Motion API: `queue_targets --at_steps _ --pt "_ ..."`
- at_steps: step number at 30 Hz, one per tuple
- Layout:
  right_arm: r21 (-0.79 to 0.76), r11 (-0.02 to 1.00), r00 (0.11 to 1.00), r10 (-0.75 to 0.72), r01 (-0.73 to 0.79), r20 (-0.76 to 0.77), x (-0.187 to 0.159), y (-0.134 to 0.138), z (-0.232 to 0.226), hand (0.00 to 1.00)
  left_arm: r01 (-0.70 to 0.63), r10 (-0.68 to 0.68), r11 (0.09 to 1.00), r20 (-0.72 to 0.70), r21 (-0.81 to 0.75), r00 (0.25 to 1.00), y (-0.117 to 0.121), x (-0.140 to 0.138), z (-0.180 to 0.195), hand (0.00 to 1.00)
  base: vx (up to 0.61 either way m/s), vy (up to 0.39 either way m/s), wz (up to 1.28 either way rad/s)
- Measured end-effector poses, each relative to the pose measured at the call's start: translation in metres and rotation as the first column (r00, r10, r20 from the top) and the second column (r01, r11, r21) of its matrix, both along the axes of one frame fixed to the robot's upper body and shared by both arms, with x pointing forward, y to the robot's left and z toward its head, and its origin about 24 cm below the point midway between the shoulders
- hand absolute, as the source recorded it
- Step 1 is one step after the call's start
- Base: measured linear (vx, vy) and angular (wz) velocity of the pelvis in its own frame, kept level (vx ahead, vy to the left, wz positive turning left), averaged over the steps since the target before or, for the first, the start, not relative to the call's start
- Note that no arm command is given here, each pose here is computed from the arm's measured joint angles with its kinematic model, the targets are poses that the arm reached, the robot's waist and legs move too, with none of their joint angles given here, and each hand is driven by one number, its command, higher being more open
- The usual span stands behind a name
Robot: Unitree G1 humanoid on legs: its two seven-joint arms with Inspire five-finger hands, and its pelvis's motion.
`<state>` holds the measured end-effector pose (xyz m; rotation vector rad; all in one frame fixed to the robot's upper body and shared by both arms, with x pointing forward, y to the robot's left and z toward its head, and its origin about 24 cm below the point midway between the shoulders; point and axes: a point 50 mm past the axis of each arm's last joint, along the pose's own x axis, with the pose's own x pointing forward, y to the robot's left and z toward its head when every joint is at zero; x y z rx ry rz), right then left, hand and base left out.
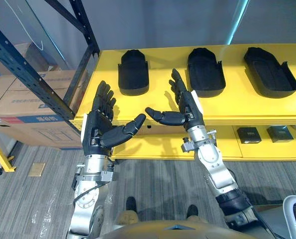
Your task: Walk over and take three plastic housings, then place them on the shelf
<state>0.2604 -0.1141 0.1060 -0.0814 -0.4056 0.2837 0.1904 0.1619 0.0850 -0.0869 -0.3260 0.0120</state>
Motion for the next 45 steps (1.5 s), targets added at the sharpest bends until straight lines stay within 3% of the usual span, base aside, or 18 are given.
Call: queue_targets --at_steps 5,12,21,29,36,43,44,45 --pt "-0.036 0.999 1.0 -0.021 0.021 0.001 -0.012 -0.015 -0.003 1.0 -0.035 0.054 0.917 -0.038 0.397 0.998 0.013 0.013 0.002 1.0 0.0 -0.006 -0.12" --pt "-0.019 0.996 0.996 -0.083 0.082 -0.021 -0.021 -0.042 -0.005 1.0 -0.091 0.187 0.755 -0.08 0.65 0.979 0.044 0.052 0.003 1.0 -0.01 -0.001 -0.21" --pt "-0.026 1.0 0.997 0.006 -0.008 -0.077 -0.029 -0.06 -0.009 1.0 -0.122 0.341 0.606 -0.119 0.786 0.932 0.092 0.099 0.011 1.0 -0.03 0.006 -0.18" --pt "-0.056 0.998 0.989 0.034 -0.042 -0.143 -0.03 -0.061 -0.016 1.0 -0.107 0.41 0.579 -0.176 0.808 0.895 0.114 0.124 0.023 1.0 0.0 0.005 -0.04" --pt "-0.018 0.997 0.986 0.071 -0.074 -0.148 -0.026 -0.054 -0.014 1.0 0.051 0.385 0.541 -0.302 0.84 0.872 0.115 0.143 0.019 1.0 0.0 0.002 0.01" --pt "-0.026 0.995 0.985 0.09 -0.095 -0.145 -0.025 -0.05 -0.011 1.0 0.096 0.35 0.518 -0.313 0.85 0.883 0.115 0.158 0.048 1.0 -0.05 0.007 0.03" --pt "-0.025 0.996 0.986 0.085 -0.089 -0.142 -0.024 -0.05 -0.01 1.0 0.103 0.342 0.511 -0.311 0.854 0.887 0.115 0.159 0.053 0.0 -0.04 0.004 0.07" --pt "-0.024 0.996 0.987 0.08 -0.084 -0.141 -0.024 -0.05 -0.01 1.0 0.112 0.334 0.51 -0.316 0.853 0.888 0.114 0.16 0.054 0.0 -0.03 0.004 0.06"
